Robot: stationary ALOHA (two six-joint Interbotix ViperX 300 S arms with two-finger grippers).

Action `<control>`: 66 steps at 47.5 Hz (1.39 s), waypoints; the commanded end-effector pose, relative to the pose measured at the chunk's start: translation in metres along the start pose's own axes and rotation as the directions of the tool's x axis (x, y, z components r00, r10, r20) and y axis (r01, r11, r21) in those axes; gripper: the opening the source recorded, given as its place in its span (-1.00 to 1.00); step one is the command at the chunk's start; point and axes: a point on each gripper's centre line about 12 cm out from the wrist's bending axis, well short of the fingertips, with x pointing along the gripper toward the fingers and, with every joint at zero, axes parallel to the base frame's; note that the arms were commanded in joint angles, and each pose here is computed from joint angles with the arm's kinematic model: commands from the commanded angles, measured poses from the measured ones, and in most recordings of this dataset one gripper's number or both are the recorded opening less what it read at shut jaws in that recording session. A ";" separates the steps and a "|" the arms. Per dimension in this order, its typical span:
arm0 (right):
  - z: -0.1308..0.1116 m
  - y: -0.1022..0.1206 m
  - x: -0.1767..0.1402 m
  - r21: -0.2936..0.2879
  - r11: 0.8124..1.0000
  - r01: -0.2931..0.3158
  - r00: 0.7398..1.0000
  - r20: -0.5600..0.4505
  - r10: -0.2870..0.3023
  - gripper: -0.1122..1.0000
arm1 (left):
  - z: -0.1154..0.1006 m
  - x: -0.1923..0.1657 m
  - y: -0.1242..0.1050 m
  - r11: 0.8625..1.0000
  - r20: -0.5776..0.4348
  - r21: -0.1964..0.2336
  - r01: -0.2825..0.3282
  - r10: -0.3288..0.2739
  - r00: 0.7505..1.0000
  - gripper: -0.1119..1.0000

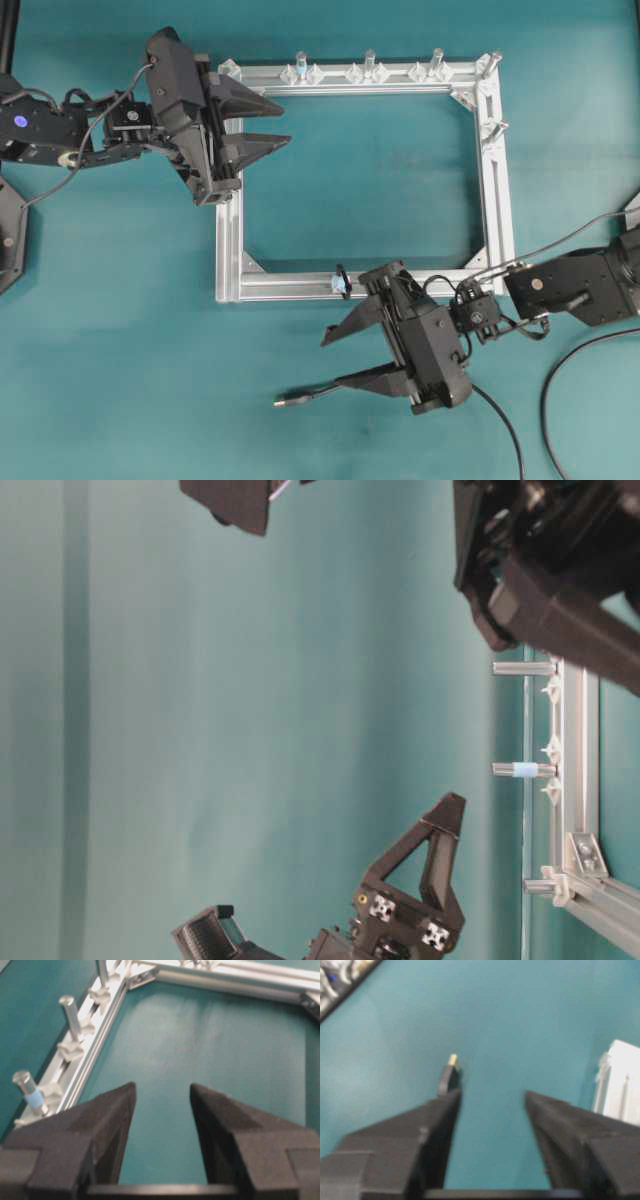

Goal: Insert the wire through the string loop located in the center.
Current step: 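Open the right gripper and move it down over the black USB cable plug, then close the right gripper on the cable just behind the USB plug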

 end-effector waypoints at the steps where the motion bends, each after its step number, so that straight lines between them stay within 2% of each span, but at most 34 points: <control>1: 0.014 0.003 0.002 -0.008 1.000 -0.008 0.999 0.035 0.008 0.27 | 0.008 -0.003 -0.001 1.000 0.029 0.001 0.003 -0.003 1.000 0.05; 23: 0.011 0.013 0.015 -0.013 0.999 -0.031 0.999 0.026 0.031 0.24 | 0.008 -0.003 0.000 1.000 0.026 0.000 0.001 -0.001 1.000 0.05; 31: 0.002 0.016 0.023 -0.003 0.999 -0.038 0.999 0.003 0.038 0.24 | 0.007 -0.003 -0.001 1.000 0.021 0.000 0.002 -0.002 1.000 0.04; 43: -0.015 0.015 0.038 0.049 0.998 -0.035 0.999 -0.035 0.037 0.24 | 0.005 -0.003 -0.001 1.000 0.002 0.001 0.004 -0.004 1.000 0.04; 56: -0.022 0.016 0.053 0.051 0.998 -0.039 0.998 -0.046 0.041 0.24 | 0.005 -0.003 -0.003 1.000 0.000 0.002 0.008 -0.008 1.000 0.04; 66: -0.036 0.018 0.054 0.050 0.998 -0.034 0.993 -0.109 0.039 0.23 | 0.004 -0.003 -0.003 1.000 -0.002 0.004 0.008 -0.008 1.000 0.04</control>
